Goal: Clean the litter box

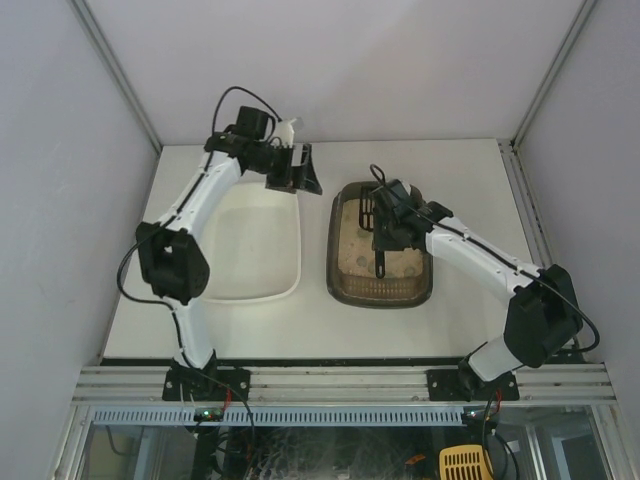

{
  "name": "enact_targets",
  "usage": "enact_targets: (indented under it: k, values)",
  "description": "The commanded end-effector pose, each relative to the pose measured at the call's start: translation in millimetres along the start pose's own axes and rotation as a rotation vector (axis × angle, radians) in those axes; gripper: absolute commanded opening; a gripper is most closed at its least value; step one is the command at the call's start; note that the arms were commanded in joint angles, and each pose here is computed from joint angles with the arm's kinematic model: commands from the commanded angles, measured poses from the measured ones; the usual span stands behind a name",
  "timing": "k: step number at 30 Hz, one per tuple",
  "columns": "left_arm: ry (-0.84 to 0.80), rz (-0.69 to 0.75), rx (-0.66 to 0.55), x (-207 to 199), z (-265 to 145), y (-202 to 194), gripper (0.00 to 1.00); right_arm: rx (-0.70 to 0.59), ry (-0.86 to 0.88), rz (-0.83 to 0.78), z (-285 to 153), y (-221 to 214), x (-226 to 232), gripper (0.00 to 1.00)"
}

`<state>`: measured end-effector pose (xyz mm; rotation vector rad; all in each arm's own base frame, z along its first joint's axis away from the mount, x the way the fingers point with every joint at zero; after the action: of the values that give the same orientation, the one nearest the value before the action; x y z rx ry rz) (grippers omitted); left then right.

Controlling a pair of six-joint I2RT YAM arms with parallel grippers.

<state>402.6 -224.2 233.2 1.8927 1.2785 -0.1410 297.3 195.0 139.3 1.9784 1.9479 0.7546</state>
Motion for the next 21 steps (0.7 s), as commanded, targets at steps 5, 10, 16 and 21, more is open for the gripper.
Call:
enact_targets:
  k: [5, 10, 16, 21]
  values:
    - [-0.263, 0.185, -0.01, -89.0, 20.2, 9.7, 1.0, -0.035, 0.046, -0.048, -39.6, -6.2, 17.4, 0.0]
    - [-0.282, 0.177, 0.027, -94.7, 37.3, 0.1, 1.0, -0.058, 0.037, -0.043, -47.2, -8.4, 15.3, 0.0]
    - [-0.287, 0.182, 0.046, -91.8, 38.0, -13.8, 1.0, -0.024, 0.022, -0.047, -40.1, -21.5, 10.5, 0.0]
    - [-0.28, 0.176, 0.021, -90.3, 39.7, -19.6, 1.0, -0.034, 0.066, -0.049, -46.0, -28.7, 16.6, 0.0]
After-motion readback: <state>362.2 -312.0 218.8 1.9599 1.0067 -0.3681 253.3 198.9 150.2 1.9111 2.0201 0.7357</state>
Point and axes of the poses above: each gripper's point midway between its finger pads, its own z axis out along the fingers, its own x axis along the line the jaws close on, y = z × x, the point moved 1 cm from there along -z, back along the fingers, and after that the axes turned 1 degree about z, right-handed, at the moved point
